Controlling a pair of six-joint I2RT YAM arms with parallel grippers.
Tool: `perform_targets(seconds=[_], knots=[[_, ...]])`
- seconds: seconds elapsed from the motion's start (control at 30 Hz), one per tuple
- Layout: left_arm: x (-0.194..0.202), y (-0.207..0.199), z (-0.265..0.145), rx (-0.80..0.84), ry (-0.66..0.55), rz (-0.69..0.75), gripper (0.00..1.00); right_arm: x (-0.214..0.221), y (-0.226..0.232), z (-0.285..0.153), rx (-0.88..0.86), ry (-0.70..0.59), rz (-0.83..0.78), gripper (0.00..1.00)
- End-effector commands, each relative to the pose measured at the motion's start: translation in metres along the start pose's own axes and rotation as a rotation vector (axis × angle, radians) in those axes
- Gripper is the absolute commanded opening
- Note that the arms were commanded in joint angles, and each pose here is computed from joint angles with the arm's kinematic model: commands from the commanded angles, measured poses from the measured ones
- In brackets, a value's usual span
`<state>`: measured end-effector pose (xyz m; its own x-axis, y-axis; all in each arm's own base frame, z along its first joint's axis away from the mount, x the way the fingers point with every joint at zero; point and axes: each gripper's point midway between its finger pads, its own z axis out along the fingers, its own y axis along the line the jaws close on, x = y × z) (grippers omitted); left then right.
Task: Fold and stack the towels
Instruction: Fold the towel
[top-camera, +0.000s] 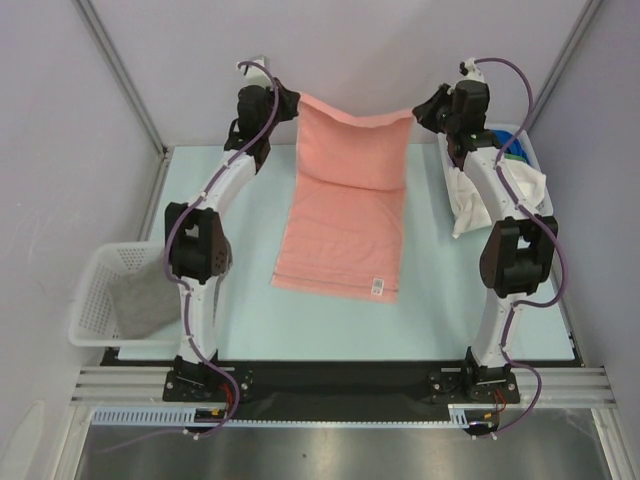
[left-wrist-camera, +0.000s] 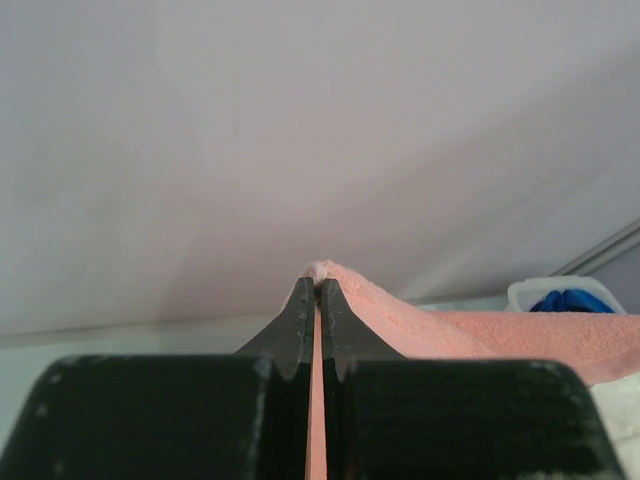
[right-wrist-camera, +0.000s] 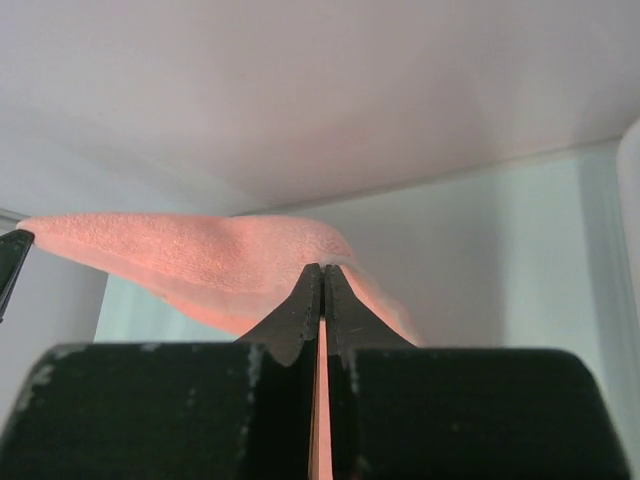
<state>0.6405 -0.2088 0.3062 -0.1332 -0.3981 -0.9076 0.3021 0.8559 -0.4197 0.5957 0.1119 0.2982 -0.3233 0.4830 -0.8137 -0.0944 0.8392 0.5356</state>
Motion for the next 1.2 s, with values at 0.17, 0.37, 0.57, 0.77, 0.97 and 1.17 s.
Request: perform_targets(seconds=[0.17, 0.37, 0.57, 0.77, 0.97, 1.17], knots=[[-0.064, -0.023, 0.010, 0.115, -0.169, 0.031, 0.01, -0.060, 0.029, -0.002, -0.063, -0.155, -0.066, 0.00], [-0.078, -0.033, 0.002, 0.135, -0.185, 0.030, 0.00, -0.069, 0.036, -0.017, -0.071, -0.168, -0.058, 0.00], [-0.076, -0.033, -0.016, 0.122, -0.171, 0.026, 0.00, -0.056, 0.033, -0.033, -0.061, -0.143, -0.044, 0.00], [-0.076, -0.032, -0.038, 0.106, -0.163, 0.022, 0.00, -0.046, 0.031, -0.057, -0.049, -0.143, -0.030, 0.00], [-0.077, -0.031, -0.058, 0.097, -0.160, 0.021, 0.00, -0.044, 0.031, -0.078, -0.045, -0.153, -0.025, 0.00], [-0.065, -0.025, -0.074, 0.082, -0.147, 0.011, 0.01, -0.032, 0.027, -0.094, -0.037, -0.140, -0.008, 0.00]])
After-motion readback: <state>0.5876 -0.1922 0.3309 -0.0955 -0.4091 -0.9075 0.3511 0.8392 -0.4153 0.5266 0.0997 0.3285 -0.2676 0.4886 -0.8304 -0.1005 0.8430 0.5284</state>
